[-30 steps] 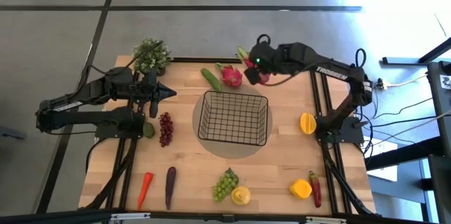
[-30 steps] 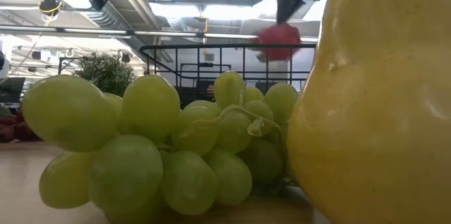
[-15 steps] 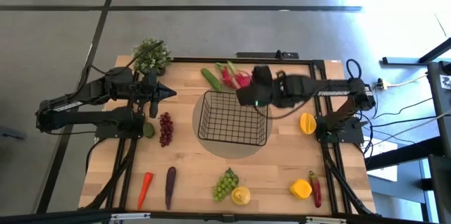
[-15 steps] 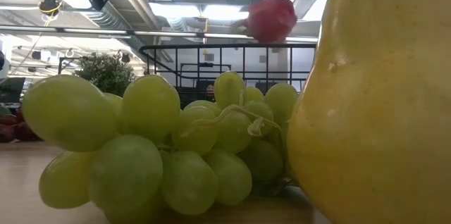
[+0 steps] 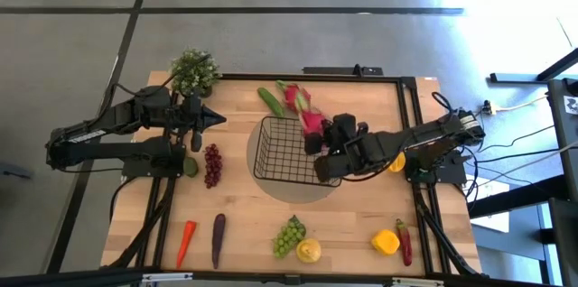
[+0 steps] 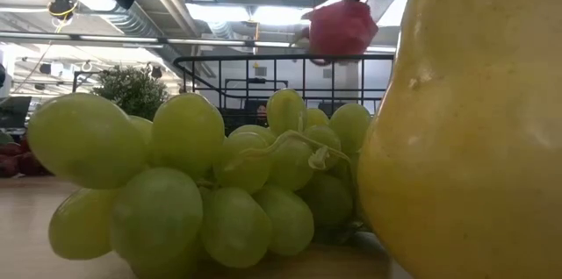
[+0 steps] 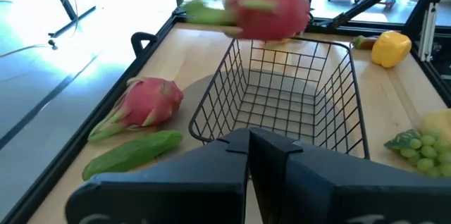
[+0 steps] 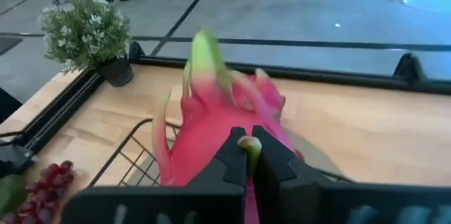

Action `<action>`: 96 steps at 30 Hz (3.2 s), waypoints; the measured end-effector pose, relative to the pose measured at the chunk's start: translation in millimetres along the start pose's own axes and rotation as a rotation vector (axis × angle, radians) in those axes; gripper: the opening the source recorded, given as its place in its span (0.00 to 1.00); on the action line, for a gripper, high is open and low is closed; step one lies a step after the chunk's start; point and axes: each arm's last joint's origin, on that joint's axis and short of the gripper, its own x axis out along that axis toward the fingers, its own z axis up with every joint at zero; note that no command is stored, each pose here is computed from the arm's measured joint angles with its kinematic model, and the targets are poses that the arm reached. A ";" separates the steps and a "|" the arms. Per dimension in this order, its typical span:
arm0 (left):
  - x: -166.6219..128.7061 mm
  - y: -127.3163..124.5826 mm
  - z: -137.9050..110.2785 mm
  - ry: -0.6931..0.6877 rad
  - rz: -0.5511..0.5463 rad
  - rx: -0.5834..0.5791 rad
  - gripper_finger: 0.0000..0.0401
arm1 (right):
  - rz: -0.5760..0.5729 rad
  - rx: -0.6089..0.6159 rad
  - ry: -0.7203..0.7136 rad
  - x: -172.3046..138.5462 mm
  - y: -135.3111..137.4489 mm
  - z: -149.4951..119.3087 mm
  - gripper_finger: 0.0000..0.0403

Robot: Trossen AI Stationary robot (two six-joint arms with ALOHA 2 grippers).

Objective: Build produce basket
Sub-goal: Put the right pink dragon fruit into the black wire basket

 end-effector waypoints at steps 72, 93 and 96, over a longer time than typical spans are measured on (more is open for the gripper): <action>157.9 5.5 0.6 -0.144 -0.087 0.724 0.24 | 0.104 -0.258 0.116 0.7 10.1 -5.1 0.00; 171.5 9.1 -4.5 -0.116 0.011 0.749 0.24 | 0.103 -0.259 0.115 0.7 10.0 -5.2 0.00; 171.6 9.0 -4.8 -0.113 0.009 0.747 0.24 | 0.104 -0.258 0.115 0.7 10.0 -5.1 0.00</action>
